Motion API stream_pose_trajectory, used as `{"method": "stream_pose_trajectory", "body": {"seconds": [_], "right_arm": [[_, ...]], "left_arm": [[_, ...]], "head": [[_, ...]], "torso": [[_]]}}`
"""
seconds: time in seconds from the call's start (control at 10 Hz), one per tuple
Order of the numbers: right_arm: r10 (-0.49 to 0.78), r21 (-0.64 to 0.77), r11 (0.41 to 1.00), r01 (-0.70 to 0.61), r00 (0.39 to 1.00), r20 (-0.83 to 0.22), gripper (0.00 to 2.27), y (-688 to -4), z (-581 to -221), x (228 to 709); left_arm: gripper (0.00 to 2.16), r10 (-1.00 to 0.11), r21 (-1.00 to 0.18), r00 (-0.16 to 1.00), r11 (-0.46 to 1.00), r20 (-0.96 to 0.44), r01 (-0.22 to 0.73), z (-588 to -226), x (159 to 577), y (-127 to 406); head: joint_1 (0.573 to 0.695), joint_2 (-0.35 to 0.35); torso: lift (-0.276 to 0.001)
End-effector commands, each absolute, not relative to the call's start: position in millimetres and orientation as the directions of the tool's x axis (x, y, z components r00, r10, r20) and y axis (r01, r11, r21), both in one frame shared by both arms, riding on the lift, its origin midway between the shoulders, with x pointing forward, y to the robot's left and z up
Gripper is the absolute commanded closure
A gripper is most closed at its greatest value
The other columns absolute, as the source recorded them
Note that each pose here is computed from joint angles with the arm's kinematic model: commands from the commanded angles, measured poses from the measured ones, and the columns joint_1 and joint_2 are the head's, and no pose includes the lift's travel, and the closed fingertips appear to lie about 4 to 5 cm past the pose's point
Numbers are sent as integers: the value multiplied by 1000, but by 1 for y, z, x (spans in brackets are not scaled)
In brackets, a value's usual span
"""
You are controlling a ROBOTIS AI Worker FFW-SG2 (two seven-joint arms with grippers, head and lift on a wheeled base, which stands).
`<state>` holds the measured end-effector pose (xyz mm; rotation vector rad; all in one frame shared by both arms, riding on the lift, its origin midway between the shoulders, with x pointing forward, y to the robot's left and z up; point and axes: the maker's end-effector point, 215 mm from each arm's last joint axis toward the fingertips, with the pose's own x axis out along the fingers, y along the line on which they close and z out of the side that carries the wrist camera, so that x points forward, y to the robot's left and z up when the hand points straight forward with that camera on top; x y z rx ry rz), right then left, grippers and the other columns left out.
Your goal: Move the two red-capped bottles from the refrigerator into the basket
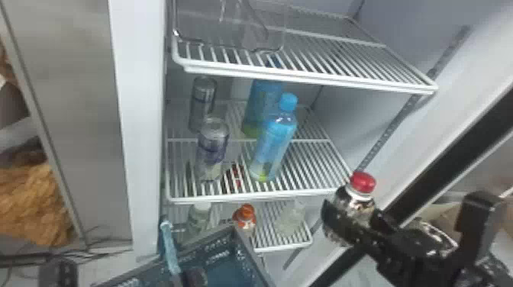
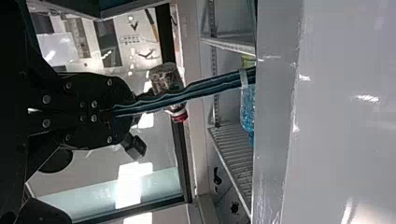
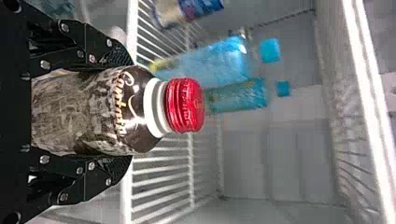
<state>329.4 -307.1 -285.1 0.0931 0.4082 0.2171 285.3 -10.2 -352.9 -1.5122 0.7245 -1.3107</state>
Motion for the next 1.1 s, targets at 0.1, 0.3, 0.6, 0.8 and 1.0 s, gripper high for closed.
{"method": "stream_pose_trajectory", "body": {"seconds": [0.1,0.3,0.6,0.8,1.0], "right_arm": [[309,202,949,-243,847,-433,1273,-278,-294,314],[417,317,901,-295,789,-451,1274,-241,-309,300],[585,466,797,-386,688,-431,1273,-174,-325,290],[633,520,756,-397,644,-430,1273,-154,-345,291],[638,536,753,-383,623,-451,889,-154,-365,292]], "left_arm": [[1170,-900,-928,234,-338,367,156,-354,287,-11],[1170,-901,-929,235,-336,366,157,-354,288,-12],[1170,-901,-928,235,-333,366,168,-351,293,-10],[1170,-899,-924,227,-344,375,166,-348,291,-13],[1170,-897,-921,219,-354,384,164,-345,290,-16]], "head": [[695,-350],[695,-350],[695,-350],[695,-350],[695,-334]], "torso": [[0],[0],[0],[0],[0]]}}
